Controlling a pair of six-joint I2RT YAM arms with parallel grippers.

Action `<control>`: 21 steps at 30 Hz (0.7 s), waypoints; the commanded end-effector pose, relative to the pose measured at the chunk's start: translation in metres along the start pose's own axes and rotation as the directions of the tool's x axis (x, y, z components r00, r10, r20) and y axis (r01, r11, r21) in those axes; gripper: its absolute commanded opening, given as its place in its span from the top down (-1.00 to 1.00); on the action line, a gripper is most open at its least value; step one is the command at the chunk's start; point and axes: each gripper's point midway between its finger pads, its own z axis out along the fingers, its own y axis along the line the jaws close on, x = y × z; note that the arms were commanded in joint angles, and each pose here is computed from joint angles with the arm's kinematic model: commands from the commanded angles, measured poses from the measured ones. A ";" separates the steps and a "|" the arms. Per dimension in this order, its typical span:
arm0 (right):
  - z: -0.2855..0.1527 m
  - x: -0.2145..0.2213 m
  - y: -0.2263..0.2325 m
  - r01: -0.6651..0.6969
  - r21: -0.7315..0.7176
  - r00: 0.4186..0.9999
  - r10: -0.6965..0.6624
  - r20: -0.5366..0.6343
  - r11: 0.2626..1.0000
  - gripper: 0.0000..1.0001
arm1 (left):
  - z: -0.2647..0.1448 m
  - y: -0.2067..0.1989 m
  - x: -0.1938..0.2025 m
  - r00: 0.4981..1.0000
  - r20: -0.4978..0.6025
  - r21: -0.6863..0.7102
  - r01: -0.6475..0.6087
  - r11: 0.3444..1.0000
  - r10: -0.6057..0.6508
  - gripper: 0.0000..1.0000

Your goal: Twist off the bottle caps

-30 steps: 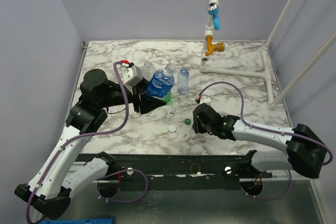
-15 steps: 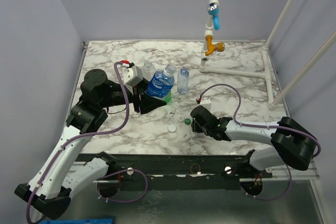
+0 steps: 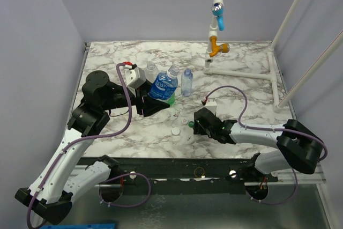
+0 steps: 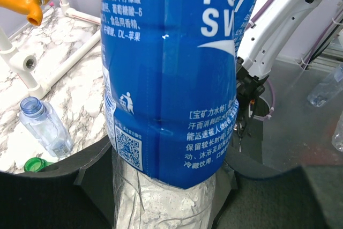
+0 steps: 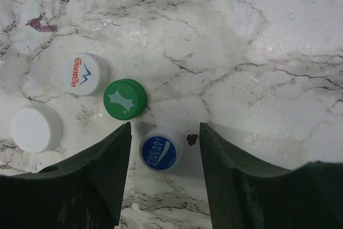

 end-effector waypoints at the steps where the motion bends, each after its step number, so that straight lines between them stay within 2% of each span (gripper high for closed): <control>1: -0.011 0.009 -0.018 0.014 0.066 0.999 -0.011 -0.047 0.998 -0.15 | -0.002 -0.002 0.000 1.000 0.008 0.002 -0.009 1.000 0.009 1.00; 4: -0.033 -0.023 -0.004 0.032 0.011 0.999 -0.032 0.005 0.999 -0.20 | -0.003 -0.002 -0.001 1.000 0.010 -0.001 -0.009 1.000 0.009 1.00; 8: -0.113 -0.107 0.049 0.090 -0.273 0.980 -0.035 0.198 0.958 -0.45 | -0.003 -0.001 0.004 1.000 0.006 -0.009 -0.008 1.000 0.008 1.00; 11: -0.192 -0.164 0.087 0.196 -0.491 0.931 -0.005 0.364 0.849 -0.74 | -0.003 -0.001 0.009 1.000 -0.002 -0.005 -0.002 1.000 0.002 1.00; 15: -0.284 -0.216 0.126 0.344 -0.653 0.866 0.041 0.499 0.674 -0.86 | -0.002 -0.002 0.012 1.000 -0.007 0.005 0.000 1.000 0.000 1.00; 18: -0.325 -0.240 0.149 0.430 -0.705 0.826 0.069 0.560 0.564 -0.93 | -0.001 -0.002 0.014 1.000 -0.013 0.014 0.004 1.000 -0.003 1.00; 21: -0.346 -0.254 0.170 0.488 -0.732 0.797 0.100 0.596 0.475 -1.00 | -0.001 -0.002 0.017 1.000 -0.017 0.019 0.008 1.000 -0.008 1.00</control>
